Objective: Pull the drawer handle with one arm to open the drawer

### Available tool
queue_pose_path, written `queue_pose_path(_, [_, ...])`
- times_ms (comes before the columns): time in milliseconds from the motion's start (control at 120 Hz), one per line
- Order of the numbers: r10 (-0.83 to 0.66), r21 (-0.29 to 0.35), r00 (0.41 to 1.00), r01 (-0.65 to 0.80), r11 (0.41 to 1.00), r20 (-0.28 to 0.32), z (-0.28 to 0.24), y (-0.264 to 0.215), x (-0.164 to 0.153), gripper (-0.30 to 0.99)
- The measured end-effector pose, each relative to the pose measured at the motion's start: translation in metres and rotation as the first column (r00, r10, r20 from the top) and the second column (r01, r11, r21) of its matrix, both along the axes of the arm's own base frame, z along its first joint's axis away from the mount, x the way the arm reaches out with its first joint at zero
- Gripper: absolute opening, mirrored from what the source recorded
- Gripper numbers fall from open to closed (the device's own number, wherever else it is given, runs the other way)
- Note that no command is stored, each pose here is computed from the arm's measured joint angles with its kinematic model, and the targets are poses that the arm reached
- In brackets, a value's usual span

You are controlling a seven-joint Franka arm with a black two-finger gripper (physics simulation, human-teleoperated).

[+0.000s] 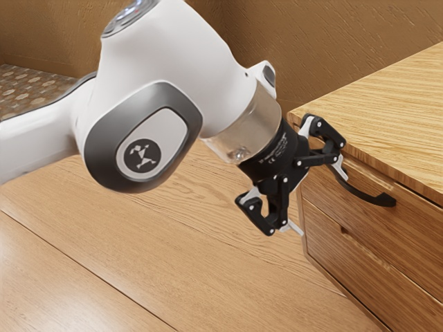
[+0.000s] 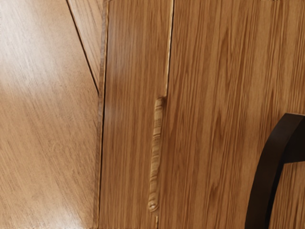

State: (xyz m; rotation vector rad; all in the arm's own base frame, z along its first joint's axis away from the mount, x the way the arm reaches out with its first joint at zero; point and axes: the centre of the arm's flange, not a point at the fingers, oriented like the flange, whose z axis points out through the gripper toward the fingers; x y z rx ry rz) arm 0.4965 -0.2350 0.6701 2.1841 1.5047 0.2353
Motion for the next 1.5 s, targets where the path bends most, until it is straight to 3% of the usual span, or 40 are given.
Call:
queue_pose_path(233, [0.061, -0.025, 0.997, -0.063, 0.998, -0.04, -0.013, -0.006, 0.007, 0.69])
queue_pose_path(1100, [0.013, -0.001, 0.999, -0.013, 1.0, -0.042, -0.028, -0.009, 0.017, 0.69])
queue_pose_path(1500, [-0.01, 0.009, 0.999, 0.01, 1.0, -0.033, -0.024, -0.002, 0.005, 0.51])
